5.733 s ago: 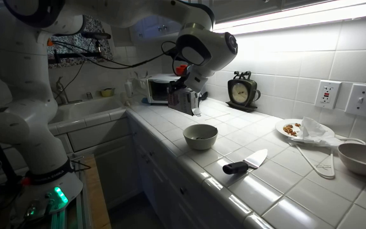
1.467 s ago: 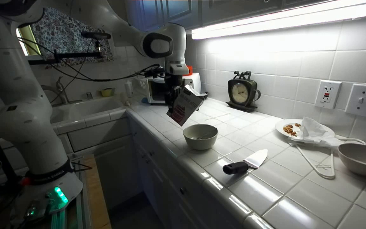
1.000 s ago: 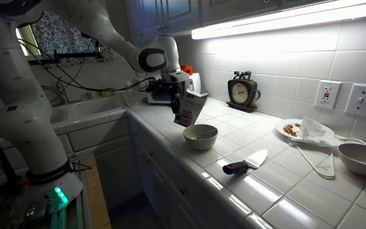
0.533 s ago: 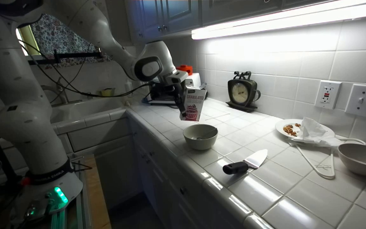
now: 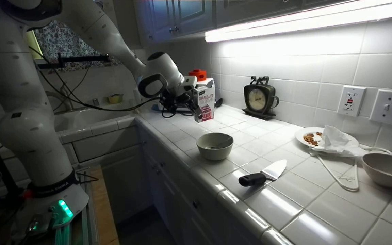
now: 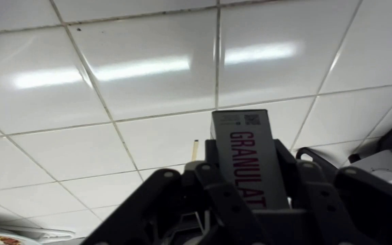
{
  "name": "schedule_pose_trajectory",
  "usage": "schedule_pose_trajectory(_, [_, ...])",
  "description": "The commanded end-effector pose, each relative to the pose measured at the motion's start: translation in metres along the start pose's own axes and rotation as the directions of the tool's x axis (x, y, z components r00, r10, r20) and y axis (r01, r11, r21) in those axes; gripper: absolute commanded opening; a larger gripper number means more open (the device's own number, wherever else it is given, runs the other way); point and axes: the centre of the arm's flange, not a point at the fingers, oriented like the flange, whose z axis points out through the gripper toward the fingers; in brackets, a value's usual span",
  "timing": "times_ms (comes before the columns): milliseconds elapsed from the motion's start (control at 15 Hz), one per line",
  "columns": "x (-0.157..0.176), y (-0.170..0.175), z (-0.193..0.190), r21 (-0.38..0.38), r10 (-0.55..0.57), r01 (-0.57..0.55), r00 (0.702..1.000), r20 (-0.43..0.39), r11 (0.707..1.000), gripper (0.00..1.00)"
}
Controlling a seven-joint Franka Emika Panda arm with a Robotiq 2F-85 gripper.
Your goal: Pour some of the milk into the bowl
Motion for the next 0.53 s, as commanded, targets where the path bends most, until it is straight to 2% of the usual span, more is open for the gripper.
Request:
schedule_pose_trajectory(0, [0.000, -0.010, 0.000, 0.016, -0.021, 0.022, 1.000, -0.012, 1.000, 0.41])
schedule_pose_trajectory(267, [0.002, -0.019, -0.001, 0.028, -0.040, 0.041, 0.999, -0.020, 0.999, 0.41])
schedule_pose_trajectory(333, [0.002, -0.018, -0.001, 0.027, -0.041, 0.041, 0.999, -0.021, 0.999, 0.16])
schedule_pose_trajectory(467, [0.001, -0.016, 0.005, 0.004, -0.048, 0.048, 0.999, -0.005, 0.999, 0.16])
